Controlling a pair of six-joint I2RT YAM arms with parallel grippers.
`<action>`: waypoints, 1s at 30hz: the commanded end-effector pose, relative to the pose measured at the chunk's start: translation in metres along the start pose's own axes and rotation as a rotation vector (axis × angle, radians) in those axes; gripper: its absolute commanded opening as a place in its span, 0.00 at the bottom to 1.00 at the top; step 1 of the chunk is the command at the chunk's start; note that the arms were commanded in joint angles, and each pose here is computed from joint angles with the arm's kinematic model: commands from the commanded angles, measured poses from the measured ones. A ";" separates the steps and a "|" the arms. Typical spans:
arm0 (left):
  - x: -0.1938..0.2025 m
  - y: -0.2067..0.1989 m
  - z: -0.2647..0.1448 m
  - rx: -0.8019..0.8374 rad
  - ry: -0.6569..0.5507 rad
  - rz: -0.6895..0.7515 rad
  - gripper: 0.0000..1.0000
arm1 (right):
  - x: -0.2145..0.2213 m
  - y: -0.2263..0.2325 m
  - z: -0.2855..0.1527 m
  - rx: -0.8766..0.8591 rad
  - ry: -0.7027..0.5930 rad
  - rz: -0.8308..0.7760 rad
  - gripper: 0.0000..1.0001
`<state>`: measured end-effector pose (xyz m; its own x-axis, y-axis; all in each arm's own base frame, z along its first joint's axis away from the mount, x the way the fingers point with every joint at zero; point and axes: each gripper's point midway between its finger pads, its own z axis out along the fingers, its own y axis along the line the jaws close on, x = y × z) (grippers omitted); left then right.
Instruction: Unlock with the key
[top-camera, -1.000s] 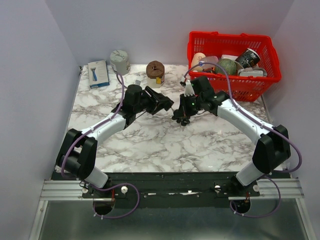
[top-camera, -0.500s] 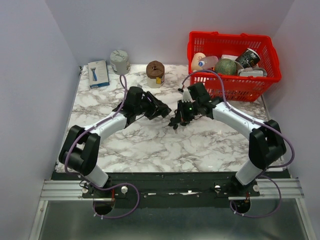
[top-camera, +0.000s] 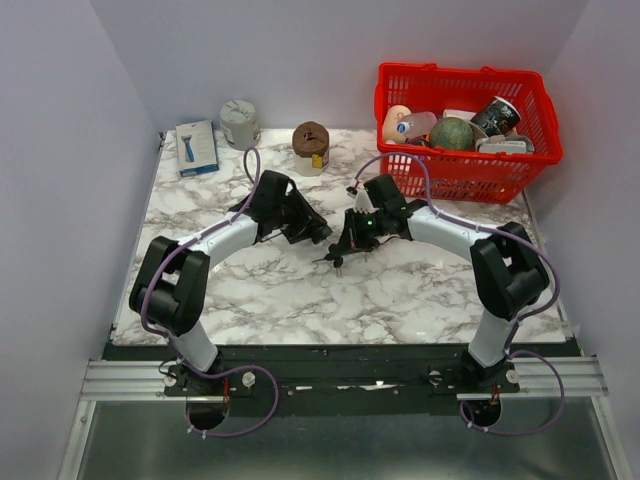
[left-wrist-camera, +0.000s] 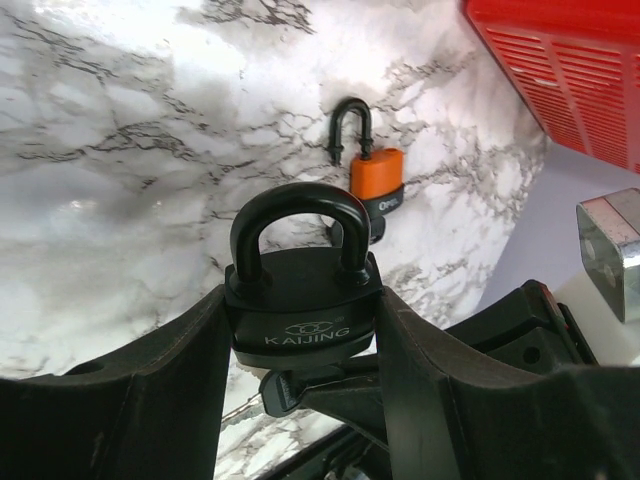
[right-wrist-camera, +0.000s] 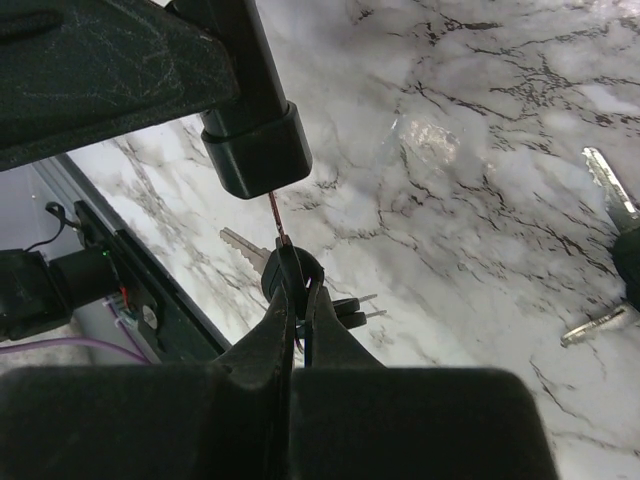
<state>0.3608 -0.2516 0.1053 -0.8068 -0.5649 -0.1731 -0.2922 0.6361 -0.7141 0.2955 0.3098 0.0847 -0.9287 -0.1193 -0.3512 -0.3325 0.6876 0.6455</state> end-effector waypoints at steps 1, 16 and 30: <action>-0.036 0.010 0.002 -0.067 -0.088 0.002 0.00 | 0.011 0.000 0.011 -0.034 0.039 0.049 0.01; -0.060 0.046 0.020 -0.261 0.044 0.194 0.00 | 0.018 -0.003 0.000 0.007 0.032 0.041 0.01; -0.049 0.106 0.006 -0.564 0.152 0.443 0.13 | -0.018 0.006 -0.062 0.175 -0.194 -0.038 0.01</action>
<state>0.3810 -0.1741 0.0351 -0.9438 -0.2513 -0.2147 -0.1893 0.9435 -0.2720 0.2926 0.2831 0.1237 -0.8891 -0.0418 -0.4557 -0.3229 0.7630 0.5600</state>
